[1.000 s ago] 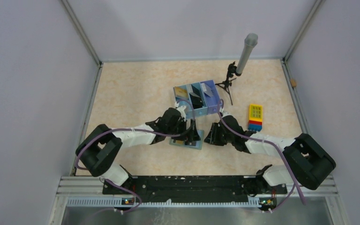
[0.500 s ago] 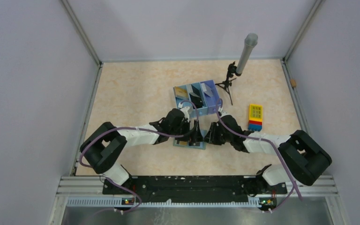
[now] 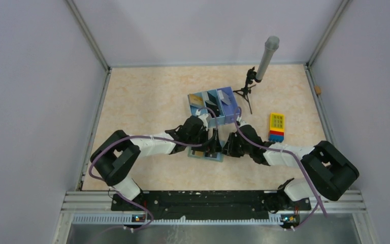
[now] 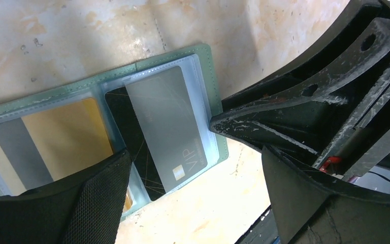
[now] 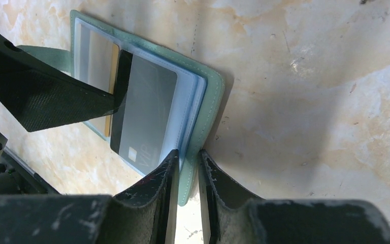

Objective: Put the credit cards into the card holder
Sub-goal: Insert the credit card into the card holder.

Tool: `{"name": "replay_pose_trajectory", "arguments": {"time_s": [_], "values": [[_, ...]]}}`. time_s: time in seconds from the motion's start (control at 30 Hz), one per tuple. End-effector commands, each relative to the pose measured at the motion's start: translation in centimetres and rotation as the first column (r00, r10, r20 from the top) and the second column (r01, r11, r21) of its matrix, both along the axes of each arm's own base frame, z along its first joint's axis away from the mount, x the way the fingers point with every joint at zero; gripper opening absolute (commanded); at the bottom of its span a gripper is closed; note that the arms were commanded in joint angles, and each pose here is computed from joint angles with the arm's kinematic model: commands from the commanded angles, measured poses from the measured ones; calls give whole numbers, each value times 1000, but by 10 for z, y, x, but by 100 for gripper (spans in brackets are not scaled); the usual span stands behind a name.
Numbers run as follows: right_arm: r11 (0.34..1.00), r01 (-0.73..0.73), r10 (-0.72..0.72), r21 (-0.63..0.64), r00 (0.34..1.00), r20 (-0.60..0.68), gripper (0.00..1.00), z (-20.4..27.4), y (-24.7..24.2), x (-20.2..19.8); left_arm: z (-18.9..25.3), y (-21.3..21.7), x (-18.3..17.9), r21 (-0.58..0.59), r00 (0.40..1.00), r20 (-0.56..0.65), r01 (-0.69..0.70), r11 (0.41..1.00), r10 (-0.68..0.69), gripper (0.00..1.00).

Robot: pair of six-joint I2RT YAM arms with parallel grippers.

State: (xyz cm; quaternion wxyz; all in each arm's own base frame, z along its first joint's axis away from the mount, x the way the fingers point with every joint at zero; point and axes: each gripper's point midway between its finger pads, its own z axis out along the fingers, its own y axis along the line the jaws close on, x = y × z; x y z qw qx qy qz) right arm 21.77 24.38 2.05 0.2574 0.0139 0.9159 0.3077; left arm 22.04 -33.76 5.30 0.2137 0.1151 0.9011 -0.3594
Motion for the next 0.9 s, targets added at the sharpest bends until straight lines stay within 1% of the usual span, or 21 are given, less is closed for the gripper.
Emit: {"name": "replay_pose_trajectory", "arguments": {"time_s": [0.0, 0.1, 0.2, 0.4, 0.5, 0.57, 0.63, 0.7, 0.8, 0.87], "values": [[996, -17, 8, -90, 995, -98, 19, -31, -15, -22, 31, -37, -2, -118, 997, 54, 69, 991, -63, 95], [996, -4, -5, -94, 996, -93, 13, -30, -17, -22, 33, -40, -3, -108, 996, 64, 66, 992, -60, 95], [996, 14, -22, -93, 996, -82, 10, -28, -19, -20, 30, -41, -5, -88, 996, 67, 65, 994, -59, 95], [994, 47, -54, -98, 996, -68, 7, -25, -24, -19, 26, -50, -15, -96, 997, 35, 73, 993, -70, 95], [992, 65, -73, -110, 995, -64, 6, -24, -28, -18, 25, -48, -15, -83, 999, 23, 39, 996, -38, 95], [989, 77, -85, -123, 995, -60, 7, -23, -32, -19, 27, -42, -10, -59, 999, 44, 10, 998, -7, 96], [987, 93, -99, -128, 994, -45, 8, -17, -36, -18, 34, -37, -7, -47, 997, 72, -5, 999, 9, 98], [987, 105, -109, -123, 994, -26, 12, -10, -39, -17, 44, -32, -5, -41, 995, 101, -7, 999, 11, 99], [983, 125, -127, -137, 992, -3, 20, 0, -47, -18, 62, -27, -4, -37, 990, 144, -1, 999, 7, 99], [985, 122, -122, -125, 992, 13, 26, 8, -47, -18, 65, -18, -6, -1, 989, 149, -1, 1000, 1, 99]]}}
